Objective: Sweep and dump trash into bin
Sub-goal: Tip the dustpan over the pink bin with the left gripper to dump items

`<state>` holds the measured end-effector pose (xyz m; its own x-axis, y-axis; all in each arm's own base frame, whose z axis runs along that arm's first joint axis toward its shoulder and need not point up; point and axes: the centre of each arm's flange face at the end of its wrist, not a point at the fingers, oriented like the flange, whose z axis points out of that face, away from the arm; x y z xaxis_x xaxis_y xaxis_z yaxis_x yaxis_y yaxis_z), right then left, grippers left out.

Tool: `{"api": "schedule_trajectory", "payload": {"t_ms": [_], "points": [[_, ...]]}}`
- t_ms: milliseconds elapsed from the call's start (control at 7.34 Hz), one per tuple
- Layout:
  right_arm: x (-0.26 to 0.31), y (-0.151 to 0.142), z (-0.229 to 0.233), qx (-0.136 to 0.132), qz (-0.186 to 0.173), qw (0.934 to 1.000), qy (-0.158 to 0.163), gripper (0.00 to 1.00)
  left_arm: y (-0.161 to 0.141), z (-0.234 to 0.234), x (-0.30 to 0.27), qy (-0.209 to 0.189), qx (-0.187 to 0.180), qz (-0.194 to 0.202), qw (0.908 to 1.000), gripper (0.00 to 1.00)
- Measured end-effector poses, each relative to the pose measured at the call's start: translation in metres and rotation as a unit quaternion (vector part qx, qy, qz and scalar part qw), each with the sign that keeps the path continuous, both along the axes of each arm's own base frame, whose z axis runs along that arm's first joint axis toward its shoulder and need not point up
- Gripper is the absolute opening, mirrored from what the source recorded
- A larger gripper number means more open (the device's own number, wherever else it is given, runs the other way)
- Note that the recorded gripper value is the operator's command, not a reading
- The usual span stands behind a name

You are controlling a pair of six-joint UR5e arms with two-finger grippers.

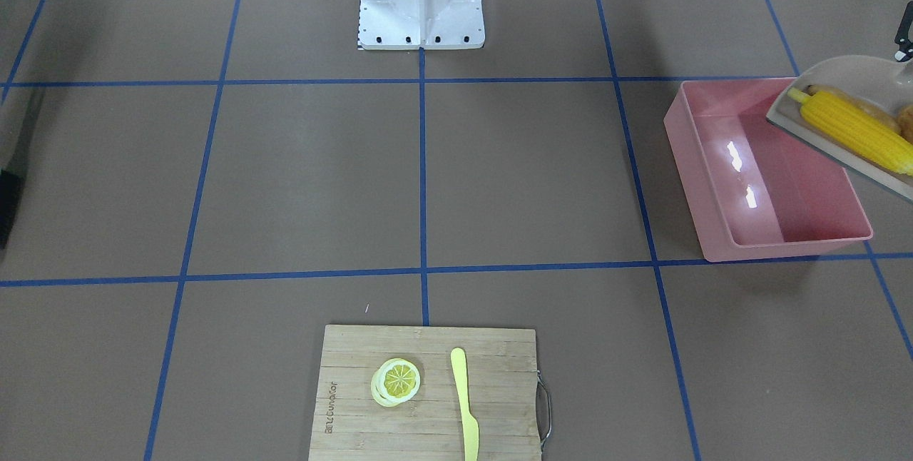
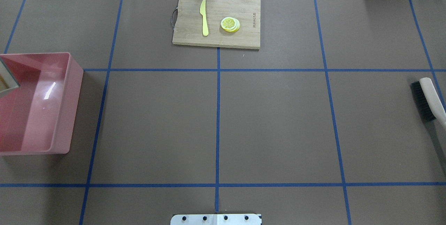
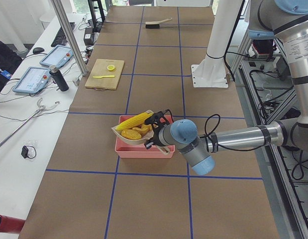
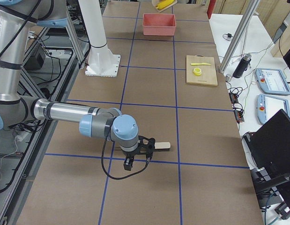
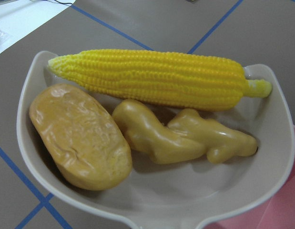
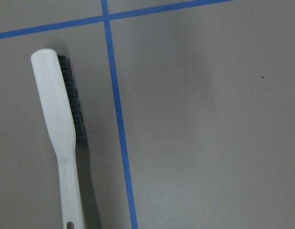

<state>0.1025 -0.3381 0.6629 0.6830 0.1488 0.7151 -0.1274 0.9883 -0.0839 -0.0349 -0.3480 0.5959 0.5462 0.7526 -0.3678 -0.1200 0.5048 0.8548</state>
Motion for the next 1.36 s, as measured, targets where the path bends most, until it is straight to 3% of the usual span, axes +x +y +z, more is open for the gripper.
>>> {"api": "schedule_trajectory", "payload": {"t_ms": [408,817,1089,1362], "points": [[0.0,0.004,0.006,-0.007,0.0,1.0,0.0,1.0,-0.018,0.001,-0.003,-0.06,0.041,-0.018,0.9972,0.0],[0.0,0.009,0.011,-0.013,-0.001,0.9999,0.003,1.0,-0.021,0.005,-0.005,-0.122,0.11,0.001,0.9863,0.0],[-0.001,0.01,0.011,-0.013,-0.001,0.9999,0.003,1.0,-0.024,0.004,-0.007,-0.165,0.165,0.021,0.9721,0.0],[0.0,0.009,0.01,-0.011,-0.001,0.9999,0.004,1.0,-0.029,0.002,-0.012,-0.222,0.215,0.027,0.9507,0.0]]}}
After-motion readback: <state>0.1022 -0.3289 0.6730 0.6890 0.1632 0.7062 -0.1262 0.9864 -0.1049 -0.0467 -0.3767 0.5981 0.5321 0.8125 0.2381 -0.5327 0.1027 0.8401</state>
